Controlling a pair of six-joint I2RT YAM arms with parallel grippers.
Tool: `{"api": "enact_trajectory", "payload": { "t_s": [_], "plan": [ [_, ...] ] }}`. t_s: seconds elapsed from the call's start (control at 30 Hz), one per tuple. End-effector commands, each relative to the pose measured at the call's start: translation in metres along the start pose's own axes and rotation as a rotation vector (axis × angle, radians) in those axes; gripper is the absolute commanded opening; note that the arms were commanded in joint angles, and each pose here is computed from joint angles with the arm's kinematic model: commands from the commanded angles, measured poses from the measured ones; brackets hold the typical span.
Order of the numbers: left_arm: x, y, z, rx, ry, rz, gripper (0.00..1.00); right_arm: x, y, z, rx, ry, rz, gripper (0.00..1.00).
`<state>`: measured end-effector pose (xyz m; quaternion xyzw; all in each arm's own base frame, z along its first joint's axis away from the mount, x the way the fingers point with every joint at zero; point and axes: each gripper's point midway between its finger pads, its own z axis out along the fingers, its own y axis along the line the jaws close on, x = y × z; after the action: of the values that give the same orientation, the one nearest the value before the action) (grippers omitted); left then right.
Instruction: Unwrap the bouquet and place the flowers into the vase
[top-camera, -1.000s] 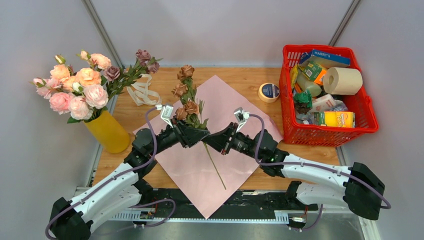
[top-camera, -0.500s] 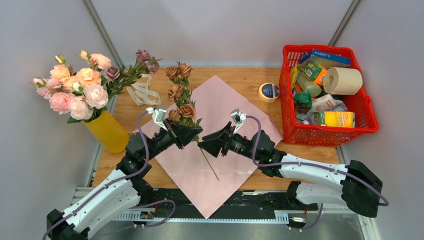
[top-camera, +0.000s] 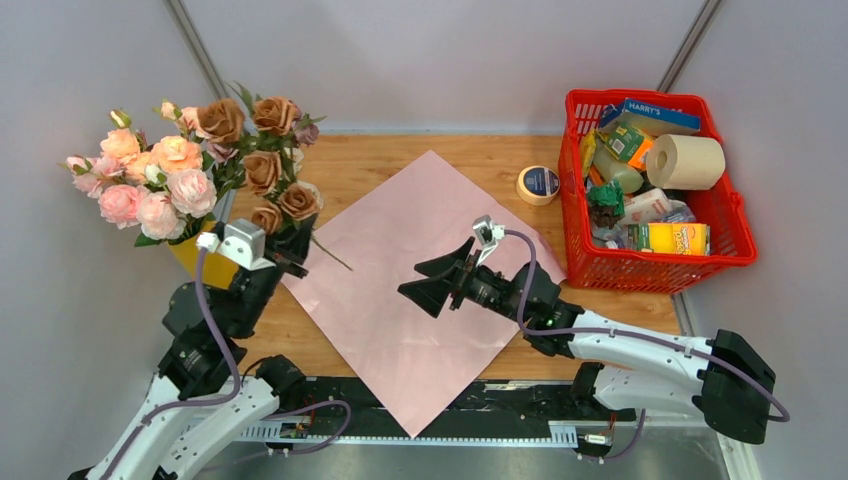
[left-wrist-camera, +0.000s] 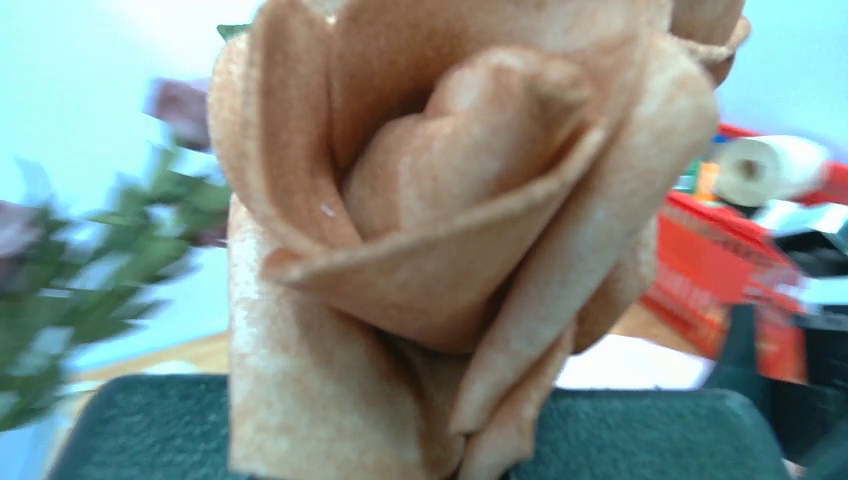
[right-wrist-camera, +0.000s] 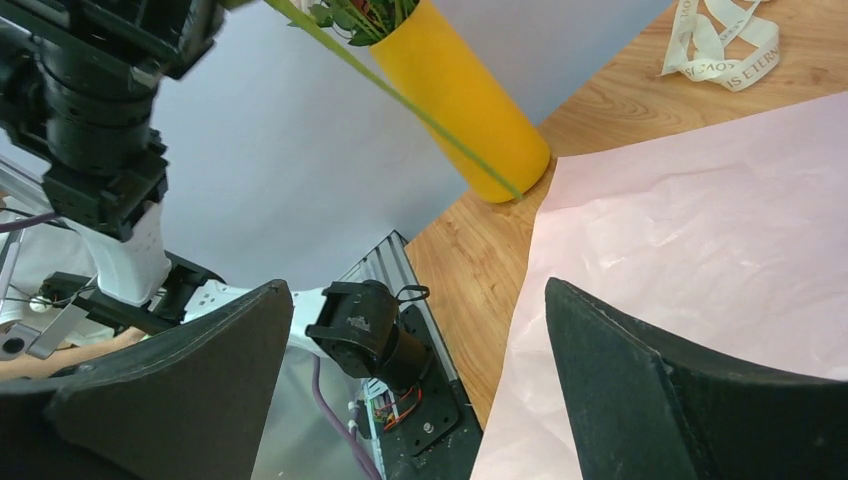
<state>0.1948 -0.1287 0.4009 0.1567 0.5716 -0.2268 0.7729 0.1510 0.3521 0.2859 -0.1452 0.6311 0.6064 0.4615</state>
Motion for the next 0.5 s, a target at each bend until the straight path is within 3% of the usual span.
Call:
{"api": "enact_trajectory", "payload": {
  "t_s": [0.0,0.23,0.47],
  "plan": [
    [-0.032,0.059,-0.014,-0.260,0.017,0.313,0.00,-0.010,0.003,-0.001,0.006,-0.032,-0.014,1.00],
    [-0.086,0.102,-0.030,-0.500,-0.012,0.553,0.00,-0.010,0.001,-0.002,0.023,-0.028,-0.022,1.00],
    [-0.123,0.120,-0.036,-0.622,0.003,0.621,0.00,-0.013,0.000,-0.003,0.038,-0.032,-0.037,1.00]
  ]
}}
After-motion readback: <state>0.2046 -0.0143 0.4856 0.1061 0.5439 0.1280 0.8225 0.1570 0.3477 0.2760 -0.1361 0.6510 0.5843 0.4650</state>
